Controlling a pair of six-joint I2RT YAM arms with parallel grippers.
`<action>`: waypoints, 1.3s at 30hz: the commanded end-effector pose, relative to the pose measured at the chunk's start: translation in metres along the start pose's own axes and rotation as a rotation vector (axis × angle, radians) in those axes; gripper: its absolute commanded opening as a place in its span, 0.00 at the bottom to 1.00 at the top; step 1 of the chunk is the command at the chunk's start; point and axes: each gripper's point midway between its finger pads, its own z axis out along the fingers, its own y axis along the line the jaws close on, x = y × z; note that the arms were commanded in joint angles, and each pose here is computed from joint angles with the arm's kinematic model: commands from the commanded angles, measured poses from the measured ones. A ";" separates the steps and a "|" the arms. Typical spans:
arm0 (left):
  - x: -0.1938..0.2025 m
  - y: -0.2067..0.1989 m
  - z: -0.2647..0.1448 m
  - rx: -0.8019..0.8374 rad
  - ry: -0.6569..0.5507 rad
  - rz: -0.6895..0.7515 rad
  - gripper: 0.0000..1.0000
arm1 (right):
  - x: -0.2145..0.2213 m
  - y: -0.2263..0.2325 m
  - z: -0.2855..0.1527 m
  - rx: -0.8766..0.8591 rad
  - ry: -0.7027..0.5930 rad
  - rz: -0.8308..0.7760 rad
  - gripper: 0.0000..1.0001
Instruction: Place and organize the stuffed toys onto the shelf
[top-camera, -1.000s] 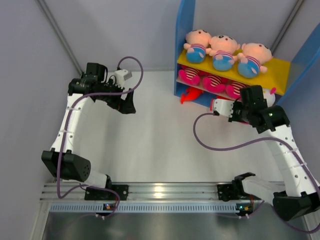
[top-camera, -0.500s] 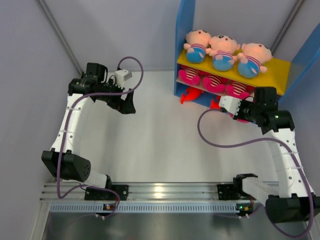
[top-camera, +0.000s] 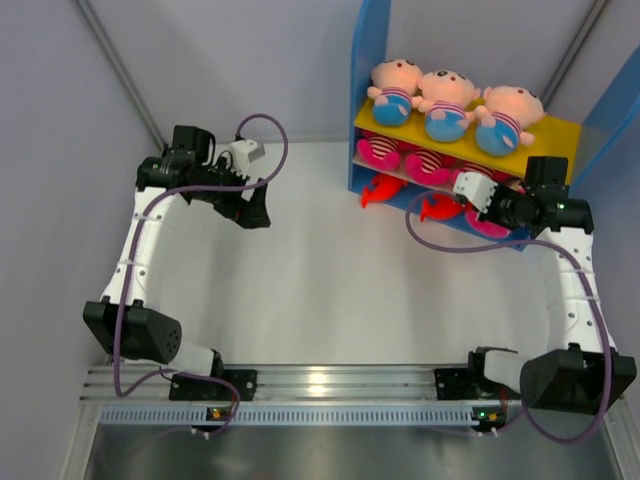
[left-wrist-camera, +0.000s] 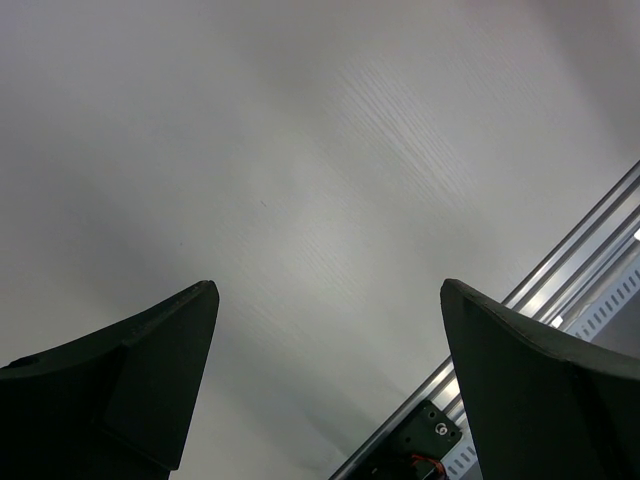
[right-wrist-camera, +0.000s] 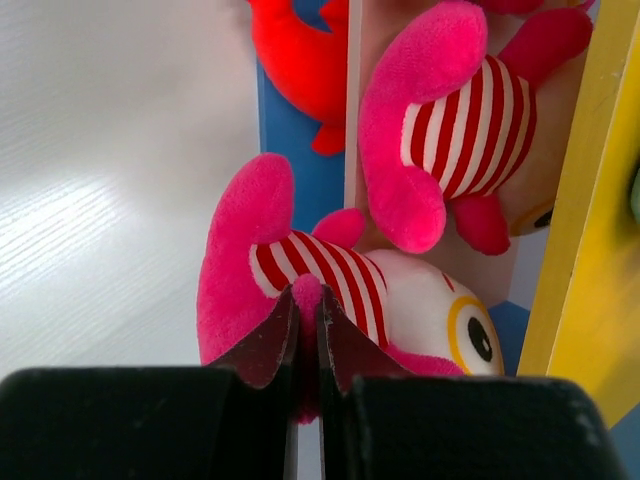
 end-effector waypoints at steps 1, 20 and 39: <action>-0.009 0.003 -0.001 -0.005 -0.022 0.038 0.99 | -0.017 -0.030 -0.008 0.068 -0.095 -0.025 0.00; -0.012 0.002 0.000 0.006 -0.026 0.036 0.99 | 0.043 -0.067 -0.012 0.306 0.127 -0.103 0.04; -0.011 0.002 -0.001 0.004 -0.027 0.040 0.99 | 0.052 -0.076 -0.014 0.407 0.136 -0.118 0.44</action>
